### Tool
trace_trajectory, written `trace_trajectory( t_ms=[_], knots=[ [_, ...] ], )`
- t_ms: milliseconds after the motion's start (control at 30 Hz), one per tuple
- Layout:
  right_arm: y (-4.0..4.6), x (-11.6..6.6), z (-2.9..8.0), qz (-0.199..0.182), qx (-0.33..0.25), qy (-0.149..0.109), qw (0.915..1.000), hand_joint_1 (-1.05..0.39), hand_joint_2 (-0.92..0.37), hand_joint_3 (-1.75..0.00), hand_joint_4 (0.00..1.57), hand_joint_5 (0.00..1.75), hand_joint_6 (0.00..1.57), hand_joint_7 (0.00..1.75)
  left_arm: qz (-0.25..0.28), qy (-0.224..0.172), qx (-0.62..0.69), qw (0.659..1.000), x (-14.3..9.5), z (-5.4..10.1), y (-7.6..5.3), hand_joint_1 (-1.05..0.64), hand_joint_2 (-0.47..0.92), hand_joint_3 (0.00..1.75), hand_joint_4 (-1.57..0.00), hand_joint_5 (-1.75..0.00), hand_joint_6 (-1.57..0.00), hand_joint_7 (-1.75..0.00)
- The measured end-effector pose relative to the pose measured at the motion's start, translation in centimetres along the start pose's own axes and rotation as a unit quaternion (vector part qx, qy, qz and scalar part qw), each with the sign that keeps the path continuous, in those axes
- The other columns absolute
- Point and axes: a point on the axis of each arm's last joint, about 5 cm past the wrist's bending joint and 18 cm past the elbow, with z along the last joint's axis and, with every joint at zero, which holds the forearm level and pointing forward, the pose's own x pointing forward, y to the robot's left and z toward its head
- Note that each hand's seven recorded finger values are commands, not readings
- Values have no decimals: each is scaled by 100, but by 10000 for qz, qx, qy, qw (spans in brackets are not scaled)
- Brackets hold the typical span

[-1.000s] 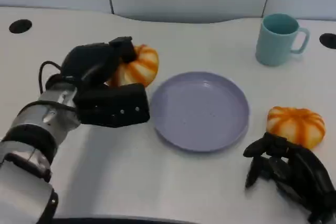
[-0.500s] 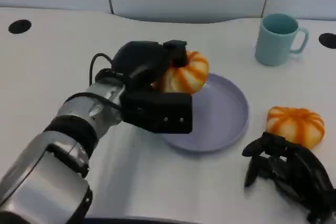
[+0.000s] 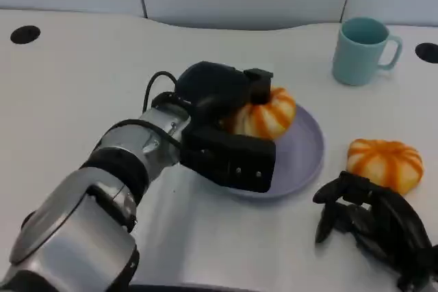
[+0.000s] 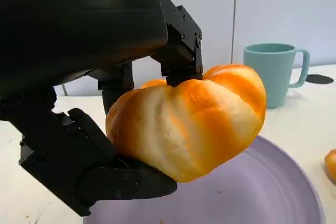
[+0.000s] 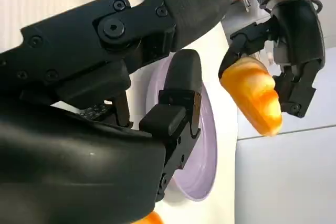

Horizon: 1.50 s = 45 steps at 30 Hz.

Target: Grasp the bread from the table and place it into the plate.

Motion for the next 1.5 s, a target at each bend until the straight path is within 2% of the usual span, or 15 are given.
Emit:
trace_trajectory(
  t_ms=[167, 233, 267, 367, 433, 500, 633, 767, 833, 900, 967, 1100, 1167, 1433, 1500],
  knots=[
    [7, 2, -7, 35, -19, -26, 10000, -56, -92, -5, 67, 159, 78, 93, -57, -50, 119, 9999, 2, 13, -16, -44, 69, 52, -88, -175, -60, -167],
    [6, 6, -8, 50, 7, -23, 10000, -58, -92, -6, 67, 158, 79, 92, -18, -72, 169, 9998, 1, 14, -20, -49, 80, 33, -65, -171, -52, -156],
    [7, 9, -7, 53, 13, -21, 10000, -58, -92, -6, 67, 158, 79, 93, -4, -77, 186, 9998, 0, 14, -22, -51, 86, 26, -57, -164, -46, -152],
    [16, 16, -9, 51, -6, -25, 10000, -57, -92, -7, 66, 159, 78, 93, -88, -23, 210, 9997, -2, 7, -26, -59, 90, 9, -30, -165, -28, -148],
    [17, 17, -9, 56, -9, -27, 10000, -55, -92, -7, 66, 159, 77, 93, -250, 15, 203, 9995, -6, -1, -29, -64, 91, 3, -12, -144, -19, -120],
    [16, 16, -11, 77, 21, -29, 10000, -56, -92, -7, 66, 160, 77, 93, -375, 69, 217, 9990, -7, -7, -30, -66, 90, 1, -4, -127, -8, -102],
    [20, 19, -12, 70, 41, -42, 10000, -57, -92, -7, 67, 160, 77, 94, -473, 136, 232, 9985, -7, -12, -29, -72, 91, 1, 0, -92, 0, -71],
    [21, 19, -10, 67, 11, -58, 10000, -57, -92, -7, 67, 160, 77, 94, -580, 179, 225, 9979, -3, -9, -31, -78, 92, 4, 0, -67, 0, -55],
    [22, 20, -9, 72, -4, -59, 10000, -56, -92, -7, 67, 160, 77, 94, -630, 214, 233, 9975, -2, -9, -32, -81, 92, 3, 0, -41, 0, -41],
    [21, 19, -10, 73, 7, -56, 10000, -57, -92, -7, 67, 160, 77, 94, -729, 242, 239, 9968, -1, -10, -32, -83, 92, 3, 0, -33, 0, -37],
    [19, 18, -13, 79, 40, -38, 10000, -57, -92, -7, 67, 160, 77, 94, -826, 254, 246, 9960, -1, -11, -32, -89, 92, 7, 0, -35, 0, -40],
    [16, 20, -11, 94, 73, -30, 9999, -58, -92, -7, 67, 160, 77, 93, -969, 257, 246, 9947, 0, -11, -30, -92, 92, 13, 0, -48, 0, -55],
    [14, 20, -11, 96, 80, -33, 9999, -57, -92, -6, 68, 159, 78, 93, -1040, 260, 244, 9939, 0, -12, -30, -92, 92, 13, 0, -60, 0, -65],
    [15, 32, -3, 75, 98, 9, 9999, -56, -92, -6, 66, 159, 78, 95, -1013, 281, 175, 9943, 0, -17, -21, -92, 92, 8, 0, -132, 0, -141],
    [15, 33, -2, 74, 107, 15, 9999, -56, -92, -6, 66, 159, 77, 96, -968, 296, 131, 9948, 0, -19, -17, -92, 92, 7, 0, -142, 0, -150]
  ],
)
